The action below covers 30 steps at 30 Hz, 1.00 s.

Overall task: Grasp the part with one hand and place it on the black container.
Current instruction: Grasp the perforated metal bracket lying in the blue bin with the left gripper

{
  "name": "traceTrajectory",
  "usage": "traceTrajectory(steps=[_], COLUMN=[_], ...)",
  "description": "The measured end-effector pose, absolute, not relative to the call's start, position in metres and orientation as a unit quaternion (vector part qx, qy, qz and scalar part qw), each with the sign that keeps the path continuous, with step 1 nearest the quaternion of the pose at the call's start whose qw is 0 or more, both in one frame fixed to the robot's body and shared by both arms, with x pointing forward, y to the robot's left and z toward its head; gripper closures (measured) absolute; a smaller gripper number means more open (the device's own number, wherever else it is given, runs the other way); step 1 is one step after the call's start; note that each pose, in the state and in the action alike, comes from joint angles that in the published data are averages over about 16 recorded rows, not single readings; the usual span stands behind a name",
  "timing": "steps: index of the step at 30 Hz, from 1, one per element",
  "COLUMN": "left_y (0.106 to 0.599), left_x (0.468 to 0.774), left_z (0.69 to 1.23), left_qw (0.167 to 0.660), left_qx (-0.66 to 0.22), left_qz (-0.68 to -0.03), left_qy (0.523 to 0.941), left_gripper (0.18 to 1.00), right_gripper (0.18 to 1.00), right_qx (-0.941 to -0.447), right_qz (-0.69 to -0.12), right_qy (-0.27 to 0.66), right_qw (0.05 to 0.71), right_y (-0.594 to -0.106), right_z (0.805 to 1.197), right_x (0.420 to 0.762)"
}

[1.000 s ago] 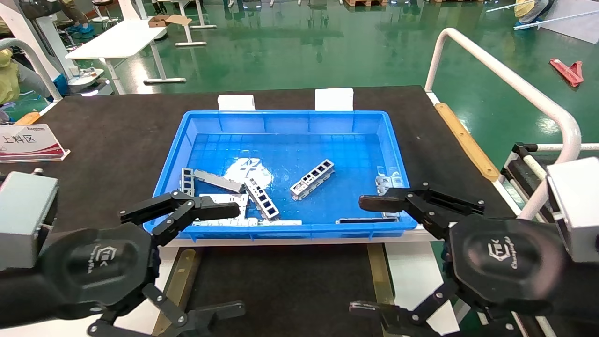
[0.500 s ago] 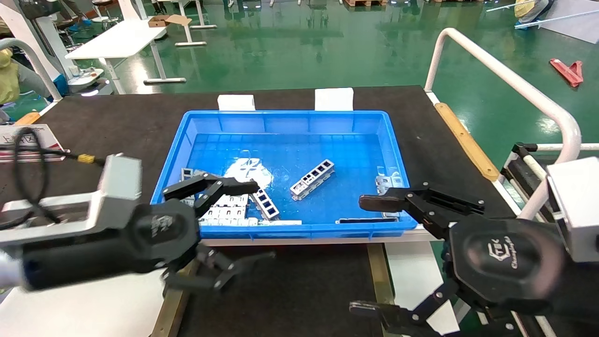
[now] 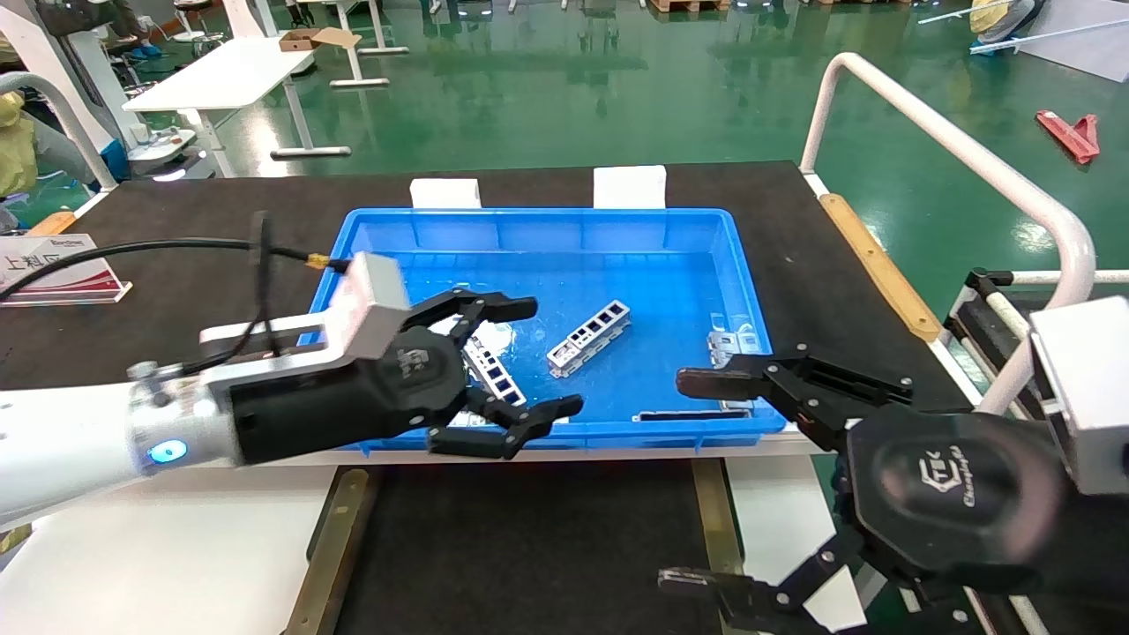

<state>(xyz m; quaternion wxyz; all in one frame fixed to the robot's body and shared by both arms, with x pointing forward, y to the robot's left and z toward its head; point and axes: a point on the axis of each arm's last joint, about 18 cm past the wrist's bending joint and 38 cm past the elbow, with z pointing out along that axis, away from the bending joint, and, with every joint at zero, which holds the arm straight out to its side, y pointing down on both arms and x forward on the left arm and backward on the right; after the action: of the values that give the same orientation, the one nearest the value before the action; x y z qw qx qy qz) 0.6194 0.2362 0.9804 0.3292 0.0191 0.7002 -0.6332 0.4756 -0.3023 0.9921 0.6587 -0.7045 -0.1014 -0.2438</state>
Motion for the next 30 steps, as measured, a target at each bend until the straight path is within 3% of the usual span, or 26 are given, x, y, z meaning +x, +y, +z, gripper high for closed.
traceTrajectory(steps=[19, 30], left_y=[0.184, 0.165], left_x=[0.709, 0.739], left_z=[0.984, 0.975], left_qw=[0.371, 0.399], left_qx=[-0.043, -0.074], left_qz=[-0.609, -0.573], left_qy=[0.7, 0.712], left_gripper=[0.184, 0.184], right_gripper=[0.178, 0.178], right_qx=[-0.705, -0.705], right_qz=[-0.244, -0.244], right_qy=[-0.101, -0.101], right_qw=[0.659, 0.659], right_y=[-0.302, -0.302], right_z=[0.992, 0.992], right_x=[0.476, 0.476])
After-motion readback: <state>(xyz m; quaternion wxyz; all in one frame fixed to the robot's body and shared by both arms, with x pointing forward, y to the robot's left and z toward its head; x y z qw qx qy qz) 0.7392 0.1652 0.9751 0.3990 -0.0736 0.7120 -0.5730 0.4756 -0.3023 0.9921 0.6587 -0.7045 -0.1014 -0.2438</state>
